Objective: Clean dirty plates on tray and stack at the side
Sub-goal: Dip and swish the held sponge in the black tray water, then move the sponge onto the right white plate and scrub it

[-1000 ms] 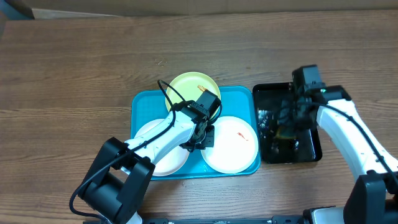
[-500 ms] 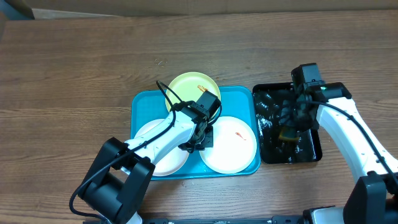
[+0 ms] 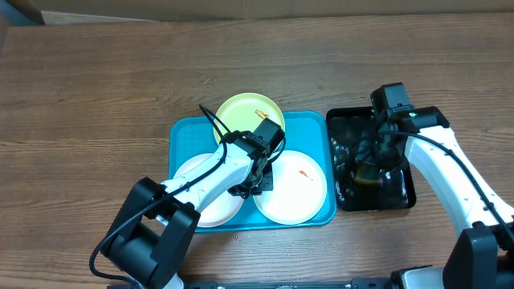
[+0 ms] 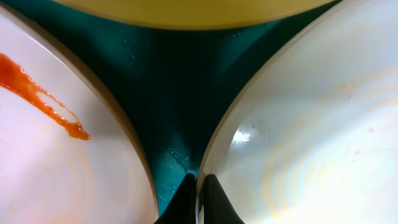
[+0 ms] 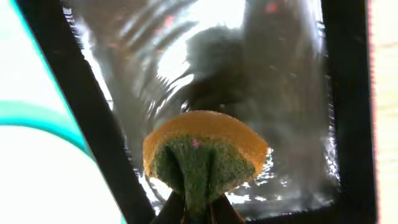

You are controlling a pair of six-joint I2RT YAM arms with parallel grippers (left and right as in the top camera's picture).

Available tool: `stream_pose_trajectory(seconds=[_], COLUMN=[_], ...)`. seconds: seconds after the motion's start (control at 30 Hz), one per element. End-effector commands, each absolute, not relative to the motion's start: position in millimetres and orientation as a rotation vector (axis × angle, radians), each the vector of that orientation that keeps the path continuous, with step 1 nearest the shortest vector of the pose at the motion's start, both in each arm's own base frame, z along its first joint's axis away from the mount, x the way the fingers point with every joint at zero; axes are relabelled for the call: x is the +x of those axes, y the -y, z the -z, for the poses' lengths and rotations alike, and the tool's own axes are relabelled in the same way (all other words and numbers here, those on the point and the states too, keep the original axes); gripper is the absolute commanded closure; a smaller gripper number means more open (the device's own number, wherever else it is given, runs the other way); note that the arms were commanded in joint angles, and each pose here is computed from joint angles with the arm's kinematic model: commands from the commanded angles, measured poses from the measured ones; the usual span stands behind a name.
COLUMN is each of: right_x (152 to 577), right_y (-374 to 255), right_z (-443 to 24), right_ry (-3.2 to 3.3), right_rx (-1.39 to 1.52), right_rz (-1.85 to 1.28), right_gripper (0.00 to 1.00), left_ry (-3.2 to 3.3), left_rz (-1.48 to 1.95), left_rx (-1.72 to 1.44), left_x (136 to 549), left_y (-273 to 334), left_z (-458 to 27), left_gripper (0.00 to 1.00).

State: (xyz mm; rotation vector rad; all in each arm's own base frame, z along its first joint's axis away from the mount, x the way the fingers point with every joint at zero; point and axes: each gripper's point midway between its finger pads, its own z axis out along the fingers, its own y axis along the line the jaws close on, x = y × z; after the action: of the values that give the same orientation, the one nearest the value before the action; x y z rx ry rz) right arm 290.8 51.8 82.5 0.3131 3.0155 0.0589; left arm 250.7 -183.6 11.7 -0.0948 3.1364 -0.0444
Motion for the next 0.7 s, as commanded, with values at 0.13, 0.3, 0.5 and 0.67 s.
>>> stream_pose_trajectory(seconds=[0.13,0.3,0.5,0.67], right_x=[296,296,294,299], right_y=[-61,-49,-103,-132], right_z=[-88,-89,-91,-99], right_ry=[-2.98,-2.95,-2.994,-2.951], right_rx=[0.367,0.449,0.019,-0.031], right_rz=[-0.058,0.064,-0.258,-0.475], right_gripper=[0.96,0.96,0.96,0.96], left_ry=[-3.111,-3.113,-3.11,-3.112], left_rz=[0.019,0.018,0.026,0.033], left_rx=[-0.131,-0.131,-0.131,-0.14], left_x=[258,257,258,259], left_y=[182,182,183,182], left_z=[-13,-13,-13,-13], left_gripper=[0.96,0.96,0.96,0.96])
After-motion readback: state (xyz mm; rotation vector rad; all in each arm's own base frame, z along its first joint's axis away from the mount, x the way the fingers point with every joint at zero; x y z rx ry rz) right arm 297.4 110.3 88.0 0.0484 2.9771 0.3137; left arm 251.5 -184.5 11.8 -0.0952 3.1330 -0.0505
